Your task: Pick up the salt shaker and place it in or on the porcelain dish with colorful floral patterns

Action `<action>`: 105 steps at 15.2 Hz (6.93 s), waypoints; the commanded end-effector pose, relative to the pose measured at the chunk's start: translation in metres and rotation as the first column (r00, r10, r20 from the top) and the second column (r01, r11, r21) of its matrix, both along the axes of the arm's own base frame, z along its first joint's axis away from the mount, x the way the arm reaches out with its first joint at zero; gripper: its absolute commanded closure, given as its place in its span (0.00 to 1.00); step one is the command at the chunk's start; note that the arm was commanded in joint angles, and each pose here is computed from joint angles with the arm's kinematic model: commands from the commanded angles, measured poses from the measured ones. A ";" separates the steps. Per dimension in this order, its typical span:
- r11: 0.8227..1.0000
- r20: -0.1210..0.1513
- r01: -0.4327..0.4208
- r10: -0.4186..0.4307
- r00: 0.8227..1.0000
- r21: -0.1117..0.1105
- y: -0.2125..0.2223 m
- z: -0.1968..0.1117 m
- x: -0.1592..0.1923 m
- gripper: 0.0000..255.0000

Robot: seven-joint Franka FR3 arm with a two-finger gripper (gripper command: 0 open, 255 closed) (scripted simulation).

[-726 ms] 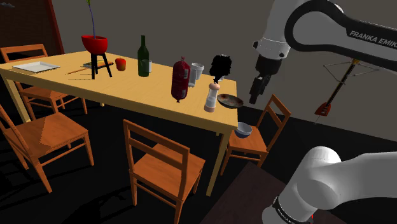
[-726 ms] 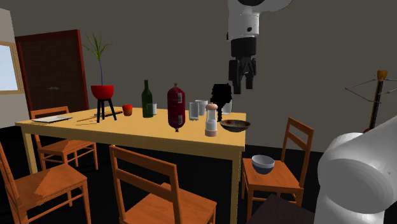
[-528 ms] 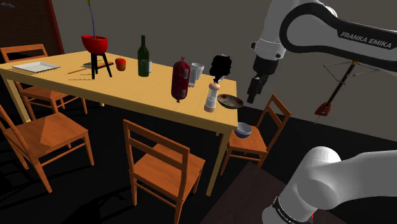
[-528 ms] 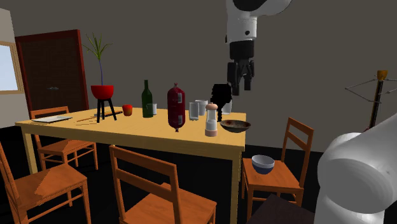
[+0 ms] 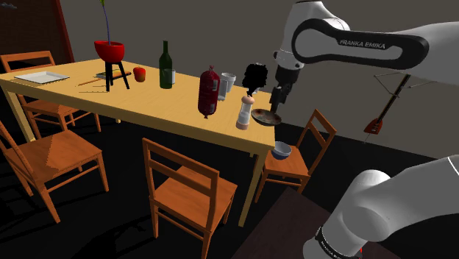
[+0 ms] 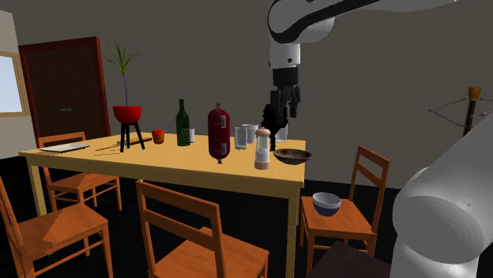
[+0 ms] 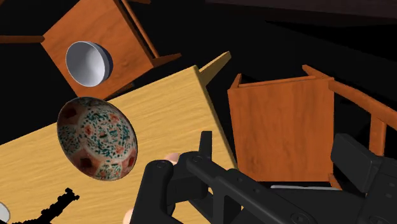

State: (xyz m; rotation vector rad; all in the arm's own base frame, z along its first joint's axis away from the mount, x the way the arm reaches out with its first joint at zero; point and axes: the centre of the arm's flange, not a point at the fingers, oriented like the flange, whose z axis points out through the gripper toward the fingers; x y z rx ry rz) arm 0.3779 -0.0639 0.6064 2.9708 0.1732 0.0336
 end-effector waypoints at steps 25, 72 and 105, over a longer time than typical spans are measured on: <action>0.998 0.022 -0.028 0.029 0.999 -0.050 -0.133 -0.080 0.202 0.00; 0.998 0.022 -0.028 0.029 0.999 -0.050 -0.205 0.067 0.182 1.00; 0.998 0.022 -0.028 0.029 0.999 -0.050 -0.305 -0.018 0.153 1.00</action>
